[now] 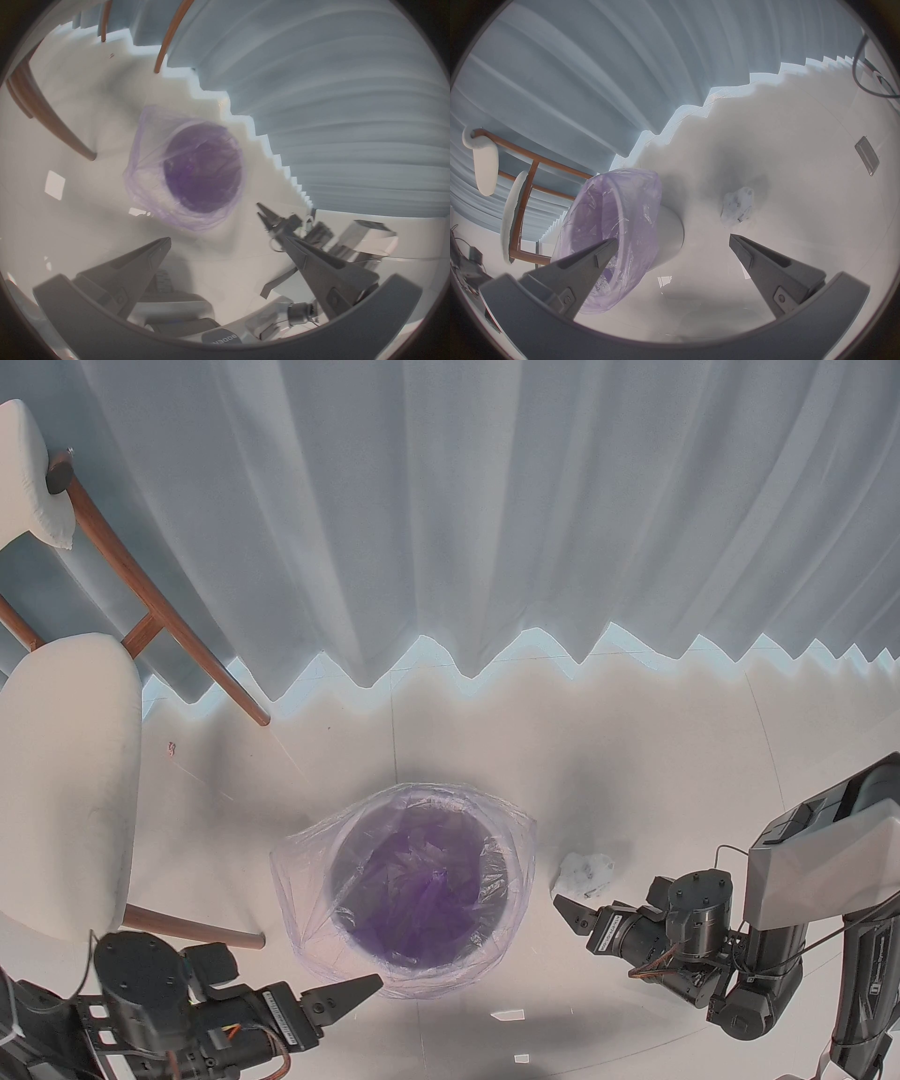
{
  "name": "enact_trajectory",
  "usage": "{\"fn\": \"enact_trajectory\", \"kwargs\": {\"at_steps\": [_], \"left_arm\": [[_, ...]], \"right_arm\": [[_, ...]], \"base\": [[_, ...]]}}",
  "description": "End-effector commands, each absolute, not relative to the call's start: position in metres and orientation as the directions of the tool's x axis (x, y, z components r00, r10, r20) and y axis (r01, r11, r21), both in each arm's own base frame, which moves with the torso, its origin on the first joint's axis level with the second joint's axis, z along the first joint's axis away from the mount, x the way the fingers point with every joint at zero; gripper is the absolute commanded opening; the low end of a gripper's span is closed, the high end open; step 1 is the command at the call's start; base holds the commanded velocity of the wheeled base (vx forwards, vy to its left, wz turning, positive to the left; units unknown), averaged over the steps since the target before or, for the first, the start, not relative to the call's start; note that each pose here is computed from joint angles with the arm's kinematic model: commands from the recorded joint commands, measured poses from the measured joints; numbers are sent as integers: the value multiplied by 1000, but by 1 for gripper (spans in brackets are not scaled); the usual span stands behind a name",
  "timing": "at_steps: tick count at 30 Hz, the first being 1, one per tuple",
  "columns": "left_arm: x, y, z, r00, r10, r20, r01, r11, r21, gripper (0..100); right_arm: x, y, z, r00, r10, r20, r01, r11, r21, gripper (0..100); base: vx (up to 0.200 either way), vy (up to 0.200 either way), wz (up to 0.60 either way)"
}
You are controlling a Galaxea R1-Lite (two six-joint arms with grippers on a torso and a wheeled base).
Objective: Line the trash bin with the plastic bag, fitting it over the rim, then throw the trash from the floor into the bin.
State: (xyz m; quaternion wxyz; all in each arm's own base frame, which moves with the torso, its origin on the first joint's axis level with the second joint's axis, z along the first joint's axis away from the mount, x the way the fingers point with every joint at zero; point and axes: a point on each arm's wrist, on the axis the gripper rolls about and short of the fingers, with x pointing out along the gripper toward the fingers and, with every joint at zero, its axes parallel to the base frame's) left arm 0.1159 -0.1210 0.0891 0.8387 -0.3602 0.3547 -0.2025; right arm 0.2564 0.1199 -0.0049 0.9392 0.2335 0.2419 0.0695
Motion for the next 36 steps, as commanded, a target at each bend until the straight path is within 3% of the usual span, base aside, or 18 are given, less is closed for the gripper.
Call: {"fn": "enact_trajectory", "kwargs": {"at_steps": [1,8,17,18,29,36], "left_arm": [[149,-142,43,592,-460,-662,-118,764,-635,100],[162,-143,25,568,-396,-722,-248,754,-609,100],[197,-131,23,633,-334,-699,-339,691,-638,100],[198,-131,22,631,-331,-702,-343,693,-635,0],[203,-130,6,603,-299,-740,-379,708,-595,0],[179,-127,6,565,-303,-767,-361,745,-560,0]], "right_arm": [[254,121,2,885,238,-400,-19,877,480,100],[251,121,4,889,226,-397,5,864,503,100],[251,121,4,891,223,-396,13,858,514,100],[251,121,4,890,225,-396,12,858,513,100],[251,121,4,891,223,-396,13,858,513,100],[251,121,4,890,223,-398,16,857,516,100]], "base": [[0,0,0],[0,0,0],[0,0,0],[0,0,0],[0,0,0],[0,0,0]]}}
